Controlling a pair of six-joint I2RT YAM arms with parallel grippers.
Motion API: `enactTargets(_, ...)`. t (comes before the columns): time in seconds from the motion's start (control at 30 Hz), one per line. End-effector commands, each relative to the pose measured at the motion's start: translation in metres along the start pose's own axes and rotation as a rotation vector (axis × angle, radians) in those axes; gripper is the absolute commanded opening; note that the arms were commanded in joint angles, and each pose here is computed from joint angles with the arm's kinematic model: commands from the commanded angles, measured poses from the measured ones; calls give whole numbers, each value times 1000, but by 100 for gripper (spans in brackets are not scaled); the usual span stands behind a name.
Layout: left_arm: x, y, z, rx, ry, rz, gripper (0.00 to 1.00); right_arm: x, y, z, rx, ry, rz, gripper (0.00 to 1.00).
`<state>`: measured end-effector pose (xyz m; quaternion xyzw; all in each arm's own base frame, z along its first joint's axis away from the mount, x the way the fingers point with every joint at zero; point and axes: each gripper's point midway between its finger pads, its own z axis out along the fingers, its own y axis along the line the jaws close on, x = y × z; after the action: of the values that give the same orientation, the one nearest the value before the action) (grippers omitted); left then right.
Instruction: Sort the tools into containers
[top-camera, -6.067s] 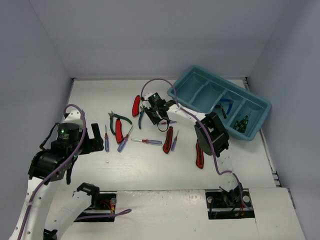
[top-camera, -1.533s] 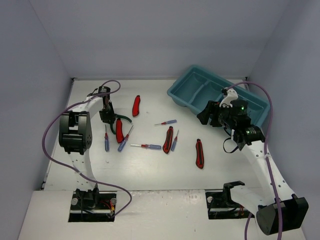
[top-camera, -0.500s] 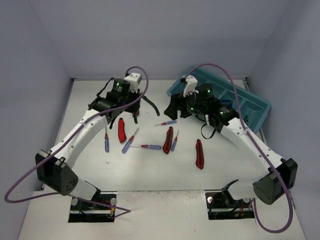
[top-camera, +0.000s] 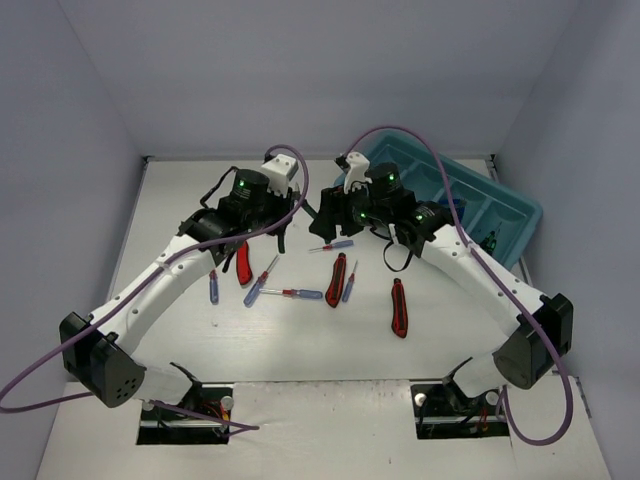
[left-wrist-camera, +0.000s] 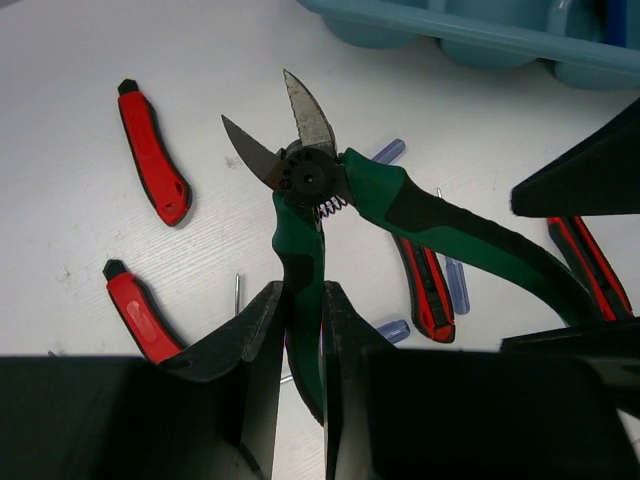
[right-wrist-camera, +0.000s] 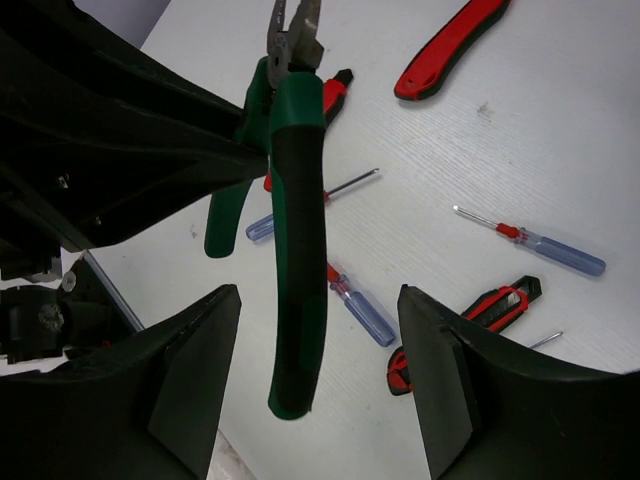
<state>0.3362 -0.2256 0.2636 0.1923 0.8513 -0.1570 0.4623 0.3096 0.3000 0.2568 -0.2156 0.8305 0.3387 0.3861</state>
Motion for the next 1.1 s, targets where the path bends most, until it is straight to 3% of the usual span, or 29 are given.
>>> enactTargets(0.0,-54,-14,-20,40,-205,25,0,-25,22,1,-71,-64,-15,53)
enactTargets(0.07,-56,-17,-20,51,-211,30,0,-24,21,2,-67,-62,-12,42)
enactTargets(0.17,-56,-19,-18,56,-212,38,0,-25,20,0,-55,-71,-17,16)
enactTargets(0.2,-55,-19,-18,56,-209,40,0,-26,19,-1,-47,-75,-17,16)
enactTargets(0.23,-55,-18,-18,48,-209,39,2,-28,16,-2,-27,-85,-15,4)
enactTargets(0.27,-55,-17,-18,43,-209,39,7,-28,13,-4,-14,-91,-14,0)
enactTargets(0.33,-54,-14,-17,29,-211,36,30,-30,8,-8,15,-105,0,0)
enactTargets(0.43,-48,-11,-17,14,-203,32,56,-27,-5,-12,59,-114,28,0)
enactTargets(0.53,-44,1,-18,-49,-199,3,70,-31,-29,-21,149,-149,76,0)
enactTargets(0.73,-13,48,-30,-291,-102,-50,77,-31,-147,-84,499,-238,261,0)
enactTargets(0.9,15,62,-49,-331,-50,-96,77,-21,-247,-148,700,-289,435,0)
enactTargets(1.07,35,67,-74,-327,-26,-127,77,-23,-310,-182,870,-271,480,0)
